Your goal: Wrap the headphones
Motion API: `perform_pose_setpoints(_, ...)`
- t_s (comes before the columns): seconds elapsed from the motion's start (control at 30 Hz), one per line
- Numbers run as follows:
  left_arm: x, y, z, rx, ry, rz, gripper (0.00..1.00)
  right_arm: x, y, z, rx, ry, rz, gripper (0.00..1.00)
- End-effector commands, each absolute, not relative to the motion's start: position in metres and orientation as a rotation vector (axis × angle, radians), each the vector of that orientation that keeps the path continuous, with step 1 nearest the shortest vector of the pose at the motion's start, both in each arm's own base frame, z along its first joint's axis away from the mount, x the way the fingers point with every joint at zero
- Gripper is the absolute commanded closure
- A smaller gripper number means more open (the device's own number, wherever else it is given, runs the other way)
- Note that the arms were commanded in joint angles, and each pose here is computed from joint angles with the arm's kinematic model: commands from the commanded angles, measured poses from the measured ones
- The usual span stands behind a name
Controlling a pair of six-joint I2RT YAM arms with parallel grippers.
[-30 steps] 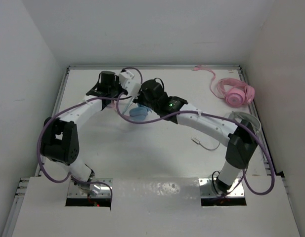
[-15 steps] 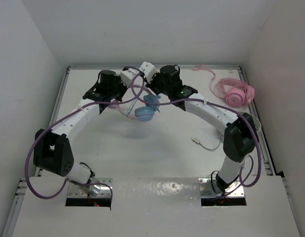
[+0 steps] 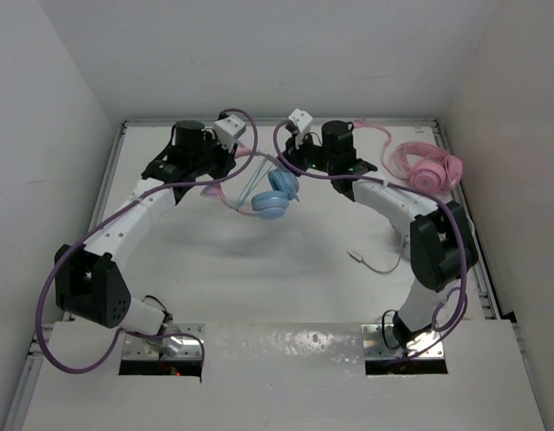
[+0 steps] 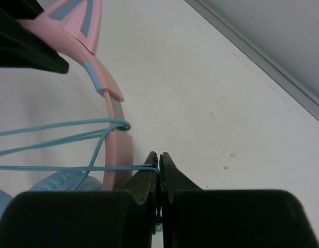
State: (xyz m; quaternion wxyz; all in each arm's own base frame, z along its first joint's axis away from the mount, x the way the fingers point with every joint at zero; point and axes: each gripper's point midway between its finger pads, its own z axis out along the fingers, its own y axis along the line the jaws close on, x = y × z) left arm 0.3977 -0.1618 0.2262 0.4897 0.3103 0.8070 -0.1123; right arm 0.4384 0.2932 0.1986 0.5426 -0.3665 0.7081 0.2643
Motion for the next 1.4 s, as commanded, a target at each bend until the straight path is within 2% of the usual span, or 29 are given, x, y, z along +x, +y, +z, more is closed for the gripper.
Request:
perform_pose_setpoints(0.0,0.369,-0.178,0.24,0.846,1.941,-0.41,1.0,0.475,0.26,0.246,-0.68,1.57,0.557,1.0)
perform_pose_setpoints(0.17,0.37,-0.18,0.232,0.869,1.961,-0.416,1.0,0.487,0.262,0.272,-0.627,1.513,0.555,1.0)
perform_pose_setpoints(0.4,0.363,-0.185,0.241,0.885,1.929,-0.453,1.0,0.504,0.259,0.252,-0.642,1.567,0.494,1.0)
perform_pose_setpoints(0.6,0.359,-0.192,0.234,0.908,1.946,-0.499,1.0,0.508,0.267,0.268,-0.631,1.531,0.542,1.0)
perform_pose_setpoints(0.9,0.355,-0.196,0.25,0.898,1.91,-0.524,1.0,0.515,0.276,0.233,-0.669,1.596,0.569,1.0)
perform_pose_setpoints(0.97,0.356,-0.194,0.253,0.89,1.911,-0.515,1.0,0.511,0.273,0.217,-0.688,1.621,0.561,0.93)
perform_pose_setpoints(1.0,0.356,-0.193,0.254,0.883,1.911,-0.504,1.0,0.505,0.27,0.207,-0.702,1.636,0.566,0.84)
perform_pose_setpoints(1.13,0.362,-0.19,0.259,0.856,1.907,-0.482,1.0,0.485,0.267,0.19,-0.724,1.631,0.627,0.62)
perform_pose_setpoints(1.17,0.363,-0.19,0.26,0.845,1.907,-0.475,1.0,0.482,0.268,0.191,-0.737,1.616,0.646,0.52)
perform_pose_setpoints(1.2,0.365,-0.19,0.262,0.837,1.902,-0.472,1.0,0.477,0.268,0.188,-0.747,1.62,0.669,0.47)
perform_pose_setpoints(1.37,0.37,-0.186,0.262,0.812,1.904,-0.44,1.0,0.447,0.269,0.164,-0.829,1.647,0.758,0.34)
